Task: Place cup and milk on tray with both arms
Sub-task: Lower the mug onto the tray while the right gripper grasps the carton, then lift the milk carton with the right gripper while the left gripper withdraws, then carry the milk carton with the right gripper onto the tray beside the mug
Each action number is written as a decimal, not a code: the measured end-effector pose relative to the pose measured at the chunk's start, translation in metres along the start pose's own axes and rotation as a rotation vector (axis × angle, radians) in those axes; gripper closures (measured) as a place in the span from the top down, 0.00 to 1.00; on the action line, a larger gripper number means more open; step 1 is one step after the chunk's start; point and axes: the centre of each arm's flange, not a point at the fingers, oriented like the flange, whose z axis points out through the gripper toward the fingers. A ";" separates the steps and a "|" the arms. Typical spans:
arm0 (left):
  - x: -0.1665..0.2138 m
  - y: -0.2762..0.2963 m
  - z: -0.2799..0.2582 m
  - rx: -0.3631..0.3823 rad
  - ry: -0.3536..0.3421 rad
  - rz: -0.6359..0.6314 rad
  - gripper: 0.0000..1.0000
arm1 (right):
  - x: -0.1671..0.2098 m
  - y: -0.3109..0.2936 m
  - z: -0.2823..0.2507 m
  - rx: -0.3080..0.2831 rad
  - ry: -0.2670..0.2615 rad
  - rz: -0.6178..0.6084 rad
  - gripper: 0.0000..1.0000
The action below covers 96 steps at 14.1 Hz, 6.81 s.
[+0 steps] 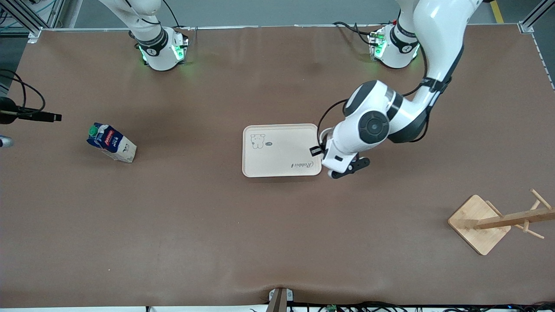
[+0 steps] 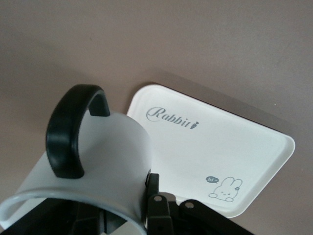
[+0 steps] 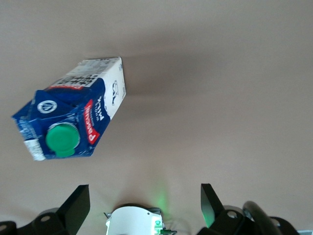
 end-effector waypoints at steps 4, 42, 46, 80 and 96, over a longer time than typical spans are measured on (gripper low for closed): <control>-0.014 0.029 0.046 0.027 -0.054 -0.099 0.07 | -0.003 0.001 0.029 0.007 -0.027 0.002 1.00; 0.107 -0.214 -0.311 0.092 0.290 0.230 1.00 | 0.008 -0.107 0.068 -0.062 0.082 -0.093 1.00; 0.095 -0.243 -0.341 0.122 0.310 0.312 1.00 | 0.005 -0.107 0.051 -0.059 0.052 -0.091 1.00; -0.024 -0.289 -0.375 0.198 0.295 0.377 1.00 | -0.005 -0.146 0.059 -0.036 -0.074 -0.201 0.53; -0.026 -0.289 -0.373 0.205 0.276 0.385 1.00 | -0.105 -0.536 0.041 -0.118 0.034 -0.180 0.50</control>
